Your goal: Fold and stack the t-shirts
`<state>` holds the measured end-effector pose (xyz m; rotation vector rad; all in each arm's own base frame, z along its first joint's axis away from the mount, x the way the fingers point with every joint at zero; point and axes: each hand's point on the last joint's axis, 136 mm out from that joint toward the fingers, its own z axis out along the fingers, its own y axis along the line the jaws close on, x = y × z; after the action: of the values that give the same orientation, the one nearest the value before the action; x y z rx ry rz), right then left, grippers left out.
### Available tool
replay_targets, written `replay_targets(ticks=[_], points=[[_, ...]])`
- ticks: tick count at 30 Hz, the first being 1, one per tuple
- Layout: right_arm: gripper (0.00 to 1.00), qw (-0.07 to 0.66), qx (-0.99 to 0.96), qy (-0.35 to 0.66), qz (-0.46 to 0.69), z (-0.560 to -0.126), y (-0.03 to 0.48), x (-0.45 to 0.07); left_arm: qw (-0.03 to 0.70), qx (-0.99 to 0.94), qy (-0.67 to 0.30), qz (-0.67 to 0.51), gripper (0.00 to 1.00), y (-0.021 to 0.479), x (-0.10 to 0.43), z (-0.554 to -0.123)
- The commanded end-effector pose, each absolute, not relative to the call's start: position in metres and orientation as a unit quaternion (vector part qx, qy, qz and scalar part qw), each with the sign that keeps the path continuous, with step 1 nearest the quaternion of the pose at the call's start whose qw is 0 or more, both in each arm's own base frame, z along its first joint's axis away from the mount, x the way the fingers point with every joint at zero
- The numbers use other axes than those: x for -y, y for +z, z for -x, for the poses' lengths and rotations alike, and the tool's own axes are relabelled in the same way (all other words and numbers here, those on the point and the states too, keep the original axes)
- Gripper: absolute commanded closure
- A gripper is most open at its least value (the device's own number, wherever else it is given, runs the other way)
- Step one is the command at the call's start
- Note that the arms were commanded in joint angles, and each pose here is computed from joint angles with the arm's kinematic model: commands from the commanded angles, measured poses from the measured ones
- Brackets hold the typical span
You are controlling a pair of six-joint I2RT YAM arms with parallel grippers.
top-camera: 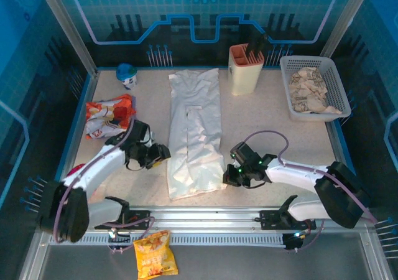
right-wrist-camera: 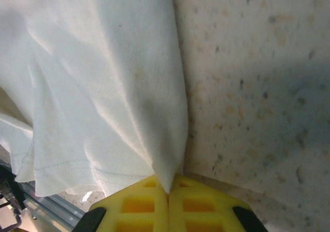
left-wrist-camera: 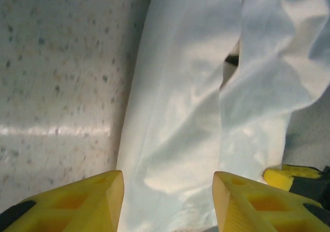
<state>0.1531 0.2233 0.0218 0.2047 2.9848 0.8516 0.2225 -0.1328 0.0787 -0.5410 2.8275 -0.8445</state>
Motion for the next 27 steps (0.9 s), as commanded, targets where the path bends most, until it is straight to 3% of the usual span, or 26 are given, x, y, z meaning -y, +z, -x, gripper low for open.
replay_targets(ticks=[1, 7, 10, 20, 22, 27], points=[[0.97, 0.003, -0.960, 0.265, -0.086, -0.137, 0.023, -0.218, 0.034, -0.937, -0.284, 0.199, 0.52, 0.077, 0.135, -0.188], [0.97, 0.008, -0.966, 0.240, -0.095, -0.121, 0.027, -0.194, -0.009, -0.929, -0.294, 0.222, 0.54, 0.067, 0.145, -0.147], [0.92, -0.001, -0.967, 0.235, -0.098, -0.112, 0.024, -0.190, -0.018, -0.926, -0.291, 0.239, 0.55, 0.056, 0.145, -0.135], [0.86, -0.014, -0.966, 0.230, -0.115, -0.088, 0.006, -0.191, -0.044, -0.931, -0.281, 0.229, 0.56, 0.036, 0.156, -0.119], [0.65, -0.004, -0.968, 0.222, -0.118, -0.089, 0.006, -0.186, -0.053, -0.935, -0.273, 0.221, 0.56, 0.033, 0.158, -0.115], [0.43, 0.015, -0.972, 0.210, -0.108, -0.095, 0.016, -0.178, -0.061, -0.938, -0.268, 0.209, 0.56, 0.028, 0.165, -0.109]])
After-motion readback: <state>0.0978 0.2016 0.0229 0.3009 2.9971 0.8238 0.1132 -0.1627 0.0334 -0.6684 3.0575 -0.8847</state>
